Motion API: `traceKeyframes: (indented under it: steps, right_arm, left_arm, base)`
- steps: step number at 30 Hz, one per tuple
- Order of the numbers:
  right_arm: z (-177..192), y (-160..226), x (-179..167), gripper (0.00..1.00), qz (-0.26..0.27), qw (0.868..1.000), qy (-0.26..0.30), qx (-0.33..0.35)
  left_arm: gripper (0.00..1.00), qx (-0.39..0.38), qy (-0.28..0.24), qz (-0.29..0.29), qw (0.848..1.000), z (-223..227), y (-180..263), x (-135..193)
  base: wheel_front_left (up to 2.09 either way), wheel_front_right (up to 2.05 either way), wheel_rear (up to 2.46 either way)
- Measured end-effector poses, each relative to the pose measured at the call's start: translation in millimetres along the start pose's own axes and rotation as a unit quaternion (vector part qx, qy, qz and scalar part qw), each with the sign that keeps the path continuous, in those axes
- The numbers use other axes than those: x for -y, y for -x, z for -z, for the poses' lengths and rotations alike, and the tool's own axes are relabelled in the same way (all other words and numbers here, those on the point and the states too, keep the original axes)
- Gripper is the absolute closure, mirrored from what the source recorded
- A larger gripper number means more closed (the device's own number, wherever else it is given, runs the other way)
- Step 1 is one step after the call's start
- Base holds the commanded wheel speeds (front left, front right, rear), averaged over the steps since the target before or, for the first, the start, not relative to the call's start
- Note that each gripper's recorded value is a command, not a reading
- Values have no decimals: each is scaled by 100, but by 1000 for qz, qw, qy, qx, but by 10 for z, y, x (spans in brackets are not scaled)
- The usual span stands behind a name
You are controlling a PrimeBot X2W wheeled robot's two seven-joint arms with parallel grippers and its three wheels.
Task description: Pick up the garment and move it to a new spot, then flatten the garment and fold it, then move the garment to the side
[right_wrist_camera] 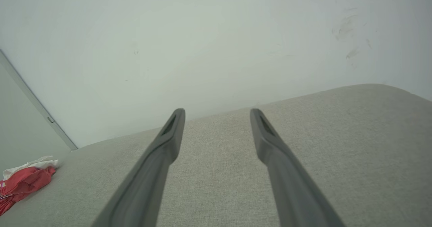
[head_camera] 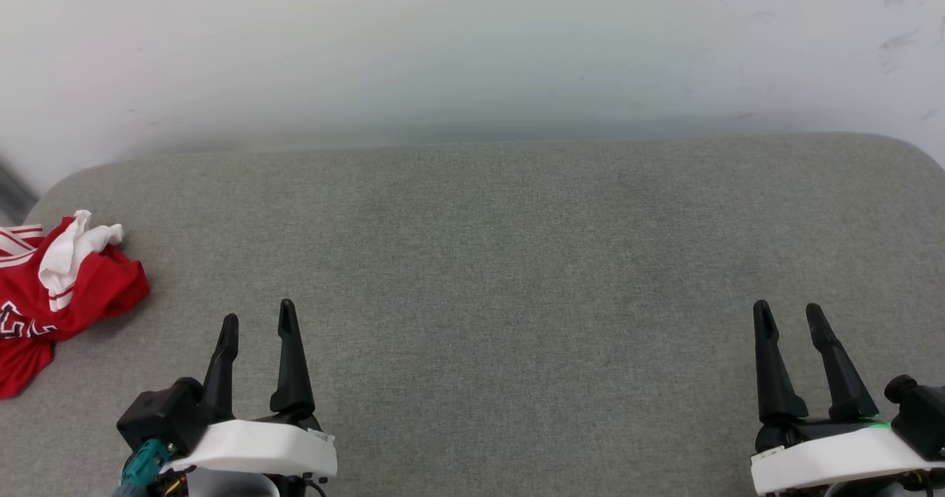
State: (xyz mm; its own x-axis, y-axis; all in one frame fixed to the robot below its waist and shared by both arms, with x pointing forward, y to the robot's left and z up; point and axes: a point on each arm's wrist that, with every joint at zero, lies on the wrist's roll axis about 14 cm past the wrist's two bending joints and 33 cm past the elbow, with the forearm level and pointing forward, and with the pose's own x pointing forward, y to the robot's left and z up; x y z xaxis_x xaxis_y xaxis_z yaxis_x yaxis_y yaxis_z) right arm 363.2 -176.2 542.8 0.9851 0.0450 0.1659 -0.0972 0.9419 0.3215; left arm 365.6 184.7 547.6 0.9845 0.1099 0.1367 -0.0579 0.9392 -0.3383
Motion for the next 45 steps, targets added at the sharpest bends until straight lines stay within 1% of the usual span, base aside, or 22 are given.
traceKeyframes:
  steps: [11, 21, 27, 36, 45]
  right_arm:
    - [-46, 23, -51, 0, -13, 999, 50, 10]
    - [-100, 36, -83, 0, -20, 996, 81, 22]
    - [-126, 50, -101, 0, -24, 995, 93, 28]
    - [-101, 89, -90, 0, -25, 993, 111, 27]
    - [-94, 117, -84, 0, -25, 993, 116, 29]
  left_arm:
    - [0, 16, -45, 23, 999, -38, 17, 94]
    - [0, 28, -81, 40, 996, -57, 48, 168]
    - [0, 30, -96, 49, 994, -44, 69, 199]
    - [0, 35, -122, 47, 991, -29, 96, 192]
    - [0, 37, -142, 47, 988, -21, 127, 178]
  base:
    - [0, 0, 0]
    - [0, 0, 0]
    - [0, 0, 0]
    - [0, 0, 0]
    - [0, 0, 0]
